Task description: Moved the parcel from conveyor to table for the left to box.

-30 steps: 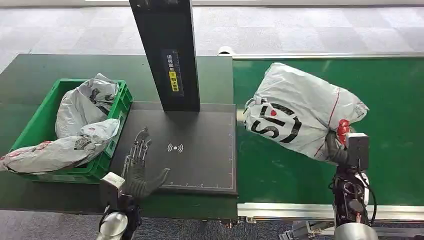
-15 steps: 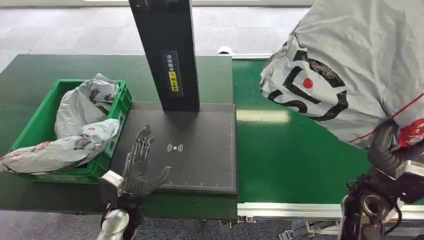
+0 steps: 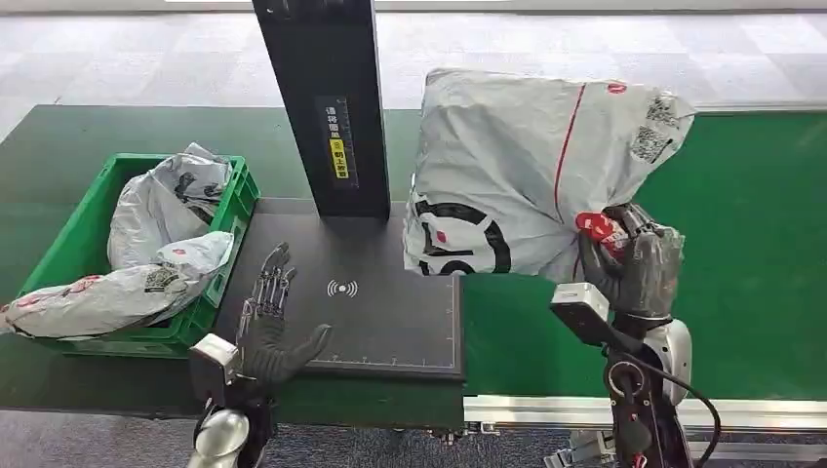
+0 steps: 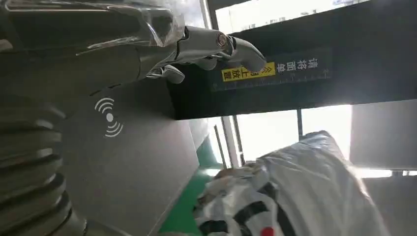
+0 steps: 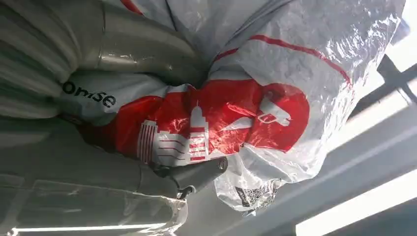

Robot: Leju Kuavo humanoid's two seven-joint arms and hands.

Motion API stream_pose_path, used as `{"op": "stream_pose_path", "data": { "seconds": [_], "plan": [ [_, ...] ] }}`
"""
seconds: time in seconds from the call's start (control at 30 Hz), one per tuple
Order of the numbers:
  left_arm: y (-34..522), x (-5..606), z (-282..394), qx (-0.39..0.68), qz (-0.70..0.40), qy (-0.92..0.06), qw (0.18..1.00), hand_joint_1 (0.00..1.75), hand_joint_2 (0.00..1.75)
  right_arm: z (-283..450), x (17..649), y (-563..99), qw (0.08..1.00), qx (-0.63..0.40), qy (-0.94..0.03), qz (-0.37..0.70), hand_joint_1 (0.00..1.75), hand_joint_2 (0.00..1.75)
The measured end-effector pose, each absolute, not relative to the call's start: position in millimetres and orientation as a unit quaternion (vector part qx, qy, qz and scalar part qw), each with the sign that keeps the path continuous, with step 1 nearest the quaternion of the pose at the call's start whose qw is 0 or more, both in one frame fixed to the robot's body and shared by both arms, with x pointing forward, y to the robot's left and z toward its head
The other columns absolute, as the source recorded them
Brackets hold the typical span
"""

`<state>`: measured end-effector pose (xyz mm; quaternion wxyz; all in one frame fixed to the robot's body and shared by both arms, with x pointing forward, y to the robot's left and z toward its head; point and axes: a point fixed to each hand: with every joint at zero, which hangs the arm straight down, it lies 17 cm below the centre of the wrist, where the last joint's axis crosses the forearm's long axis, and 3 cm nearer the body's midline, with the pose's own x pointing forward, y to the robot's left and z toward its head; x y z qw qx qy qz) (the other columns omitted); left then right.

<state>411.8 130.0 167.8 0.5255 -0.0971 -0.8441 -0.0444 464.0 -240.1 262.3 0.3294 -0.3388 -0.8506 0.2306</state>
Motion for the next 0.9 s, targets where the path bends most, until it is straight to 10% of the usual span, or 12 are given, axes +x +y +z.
{"op": "stream_pose_path", "data": {
  "seconds": [0.9],
  "plan": [
    [137,409,160,-0.091,-0.048,-0.841,0.531,0.00,1.75,98,496,-180,0.494,-0.156,-0.728,0.448,1.75,1.75]
  ]
}}
